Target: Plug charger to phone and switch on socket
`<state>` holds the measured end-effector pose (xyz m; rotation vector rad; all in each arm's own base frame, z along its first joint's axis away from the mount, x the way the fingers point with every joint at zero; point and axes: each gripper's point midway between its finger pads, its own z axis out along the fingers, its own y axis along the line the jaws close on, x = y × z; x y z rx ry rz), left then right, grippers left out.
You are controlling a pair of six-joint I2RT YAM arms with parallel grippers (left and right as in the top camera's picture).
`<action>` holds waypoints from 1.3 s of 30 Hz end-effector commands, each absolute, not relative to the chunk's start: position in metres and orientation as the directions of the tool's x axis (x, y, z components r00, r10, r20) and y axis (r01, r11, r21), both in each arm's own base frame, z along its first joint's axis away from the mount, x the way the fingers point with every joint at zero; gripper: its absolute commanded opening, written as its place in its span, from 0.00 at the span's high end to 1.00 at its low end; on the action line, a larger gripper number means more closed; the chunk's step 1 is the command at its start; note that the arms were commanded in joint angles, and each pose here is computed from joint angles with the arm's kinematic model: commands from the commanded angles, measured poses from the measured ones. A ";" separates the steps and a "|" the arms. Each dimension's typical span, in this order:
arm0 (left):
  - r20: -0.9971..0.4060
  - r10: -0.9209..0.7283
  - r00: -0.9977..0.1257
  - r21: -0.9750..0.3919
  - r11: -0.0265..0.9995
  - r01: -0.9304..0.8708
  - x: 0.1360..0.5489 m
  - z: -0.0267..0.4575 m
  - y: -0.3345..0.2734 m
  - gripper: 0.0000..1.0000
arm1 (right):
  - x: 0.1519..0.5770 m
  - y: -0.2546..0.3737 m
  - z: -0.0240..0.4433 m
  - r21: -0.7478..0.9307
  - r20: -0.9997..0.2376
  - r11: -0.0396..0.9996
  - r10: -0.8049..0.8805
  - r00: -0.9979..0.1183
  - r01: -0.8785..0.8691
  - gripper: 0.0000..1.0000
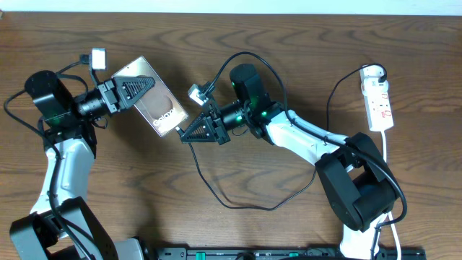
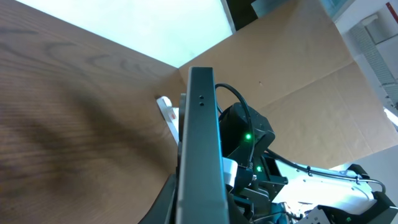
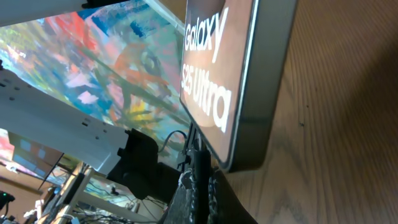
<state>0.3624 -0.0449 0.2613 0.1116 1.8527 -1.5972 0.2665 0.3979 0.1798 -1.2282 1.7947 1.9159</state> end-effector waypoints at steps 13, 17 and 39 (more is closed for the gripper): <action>-0.558 -0.312 -0.769 -0.830 0.221 0.513 0.355 0.265 -0.056 0.93 | 0.265 0.400 0.183 0.701 -0.706 -0.224 -0.359 -0.611 -0.677 0.99; -0.558 -0.312 -0.769 -0.830 0.221 0.513 0.355 0.265 -0.056 0.93 | 0.266 0.400 0.183 0.700 -0.706 -0.221 -0.357 -0.611 -0.679 0.99; -0.561 -0.311 -0.767 -0.827 0.222 0.516 0.355 0.265 -0.056 0.93 | 0.272 0.397 0.184 0.695 -0.712 -0.215 -0.344 -0.612 -0.686 0.99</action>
